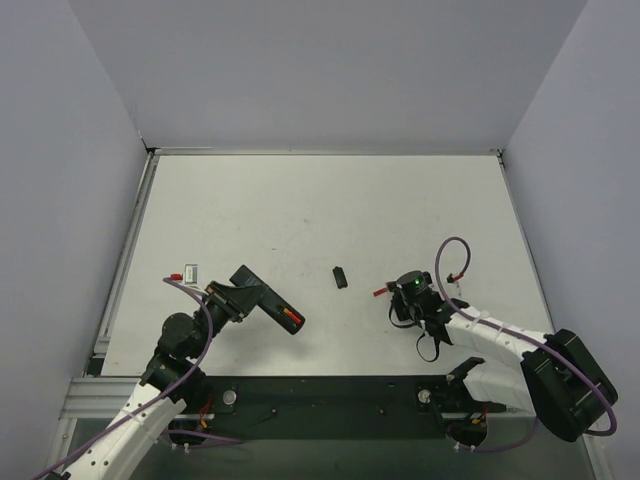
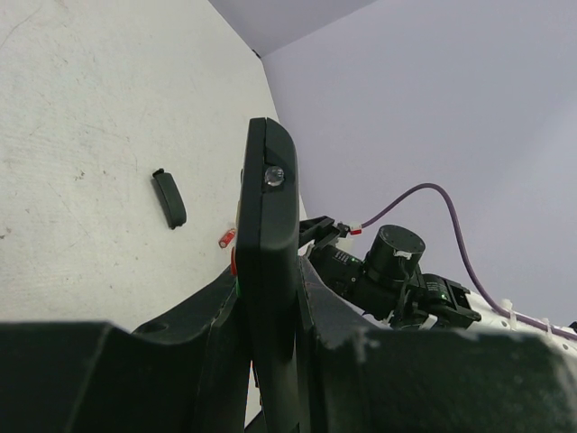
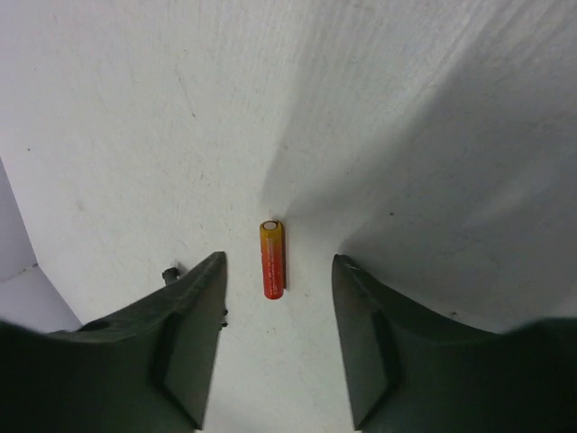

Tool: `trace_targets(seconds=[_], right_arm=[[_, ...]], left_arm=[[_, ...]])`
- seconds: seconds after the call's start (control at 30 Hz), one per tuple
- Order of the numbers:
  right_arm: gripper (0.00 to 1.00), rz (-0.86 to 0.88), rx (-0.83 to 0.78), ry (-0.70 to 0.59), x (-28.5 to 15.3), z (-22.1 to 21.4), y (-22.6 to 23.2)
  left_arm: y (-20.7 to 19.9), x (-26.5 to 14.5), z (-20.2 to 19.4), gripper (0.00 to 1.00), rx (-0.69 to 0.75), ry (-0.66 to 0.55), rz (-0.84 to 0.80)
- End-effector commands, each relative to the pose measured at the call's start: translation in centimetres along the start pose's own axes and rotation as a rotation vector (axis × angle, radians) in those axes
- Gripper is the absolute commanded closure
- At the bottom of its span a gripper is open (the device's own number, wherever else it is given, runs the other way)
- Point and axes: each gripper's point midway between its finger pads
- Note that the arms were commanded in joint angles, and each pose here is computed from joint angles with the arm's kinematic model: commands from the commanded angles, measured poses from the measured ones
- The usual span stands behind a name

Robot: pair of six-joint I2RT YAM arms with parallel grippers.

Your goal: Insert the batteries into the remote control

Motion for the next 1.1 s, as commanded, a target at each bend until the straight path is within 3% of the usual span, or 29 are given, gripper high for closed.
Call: trace_targets(seconds=[0.0, 0.13, 0.23, 0.27, 0.3, 0.33, 0.37, 0.43, 0.47, 0.5, 0.6, 0.67, 0.73, 1.07], right_arm=[[0.45, -0.087, -0.044, -0.007, -0.7, 0.7, -3.0], [0.25, 0.006, -0.274, 0.017, -2.8, 0.9, -0.4], [0.13, 0.156, -0.663, 0.03, -5.2, 1.3, 4.3], [0.12, 0.176, -0.933, 0.04, -5.4, 1.5, 4.5], [0.1, 0.249, -1.039, 0.046, -6.6, 1.2, 7.3], [0.1, 0.324, -1.166, 0.138, -7.3, -0.4, 8.0], [0.1, 0.316, -1.413, 0.181, -6.6, -0.4, 7.2], [0.09, 0.392, -1.597, 0.237, -7.2, -1.1, 9.8], [0.09, 0.311, -1.699, 0.319, -5.9, -0.9, 8.4], [0.1, 0.299, -1.841, 0.33, -5.3, -0.1, 8.5], [0.11, 0.326, -2.054, 0.485, -3.7, -0.3, 8.1], [0.13, 0.392, -2.1, 0.633, -3.4, -1.3, 7.6], [0.14, 0.428, -2.177, 0.661, -2.5, -1.2, 7.9], [0.21, 0.621, -2.192, 0.905, 2.9, -4.7, 9.2]], left_arm=[[0.4, 0.0, -0.1, 1.0, 0.007, -0.009, -0.008], [0.1, -0.1, 0.0, 1.0, 0.004, -0.013, -0.018], [0.0, -0.1, 0.1, 1.0, 0.004, -0.016, -0.025], [-0.1, -0.1, 0.1, 1.0, 0.004, -0.016, -0.028], [-0.2, -0.1, 0.2, 1.0, 0.005, -0.021, -0.035], [-0.3, -0.2, 0.2, 1.0, 0.007, -0.023, -0.039], [-0.4, -0.2, 0.2, 1.0, 0.007, -0.02, -0.042], [-0.6, -0.2, 0.2, 1.0, 0.009, -0.019, -0.049], [-0.6, -0.2, 0.2, 1.0, 0.011, -0.018, -0.051], [-0.6, -0.2, 0.1, 1.0, 0.014, -0.015, -0.052], [-0.7, -0.2, 0.0, 1.0, 0.017, -0.008, -0.055], [-0.7, -0.3, -0.1, 1.0, 0.018, -0.002, -0.06], [-0.7, -0.3, -0.2, 1.0, 0.02, 0.002, -0.059], [-1.2, -0.4, 0.1, 1.0, 0.031, -0.003, -0.068]])
Point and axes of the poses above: each gripper's point midway between its finger pads, its own x axis out along the fingers, its own y axis along the line the jaws close on, z = x × y, and after that the axes turned 1 degree about x, right-handed
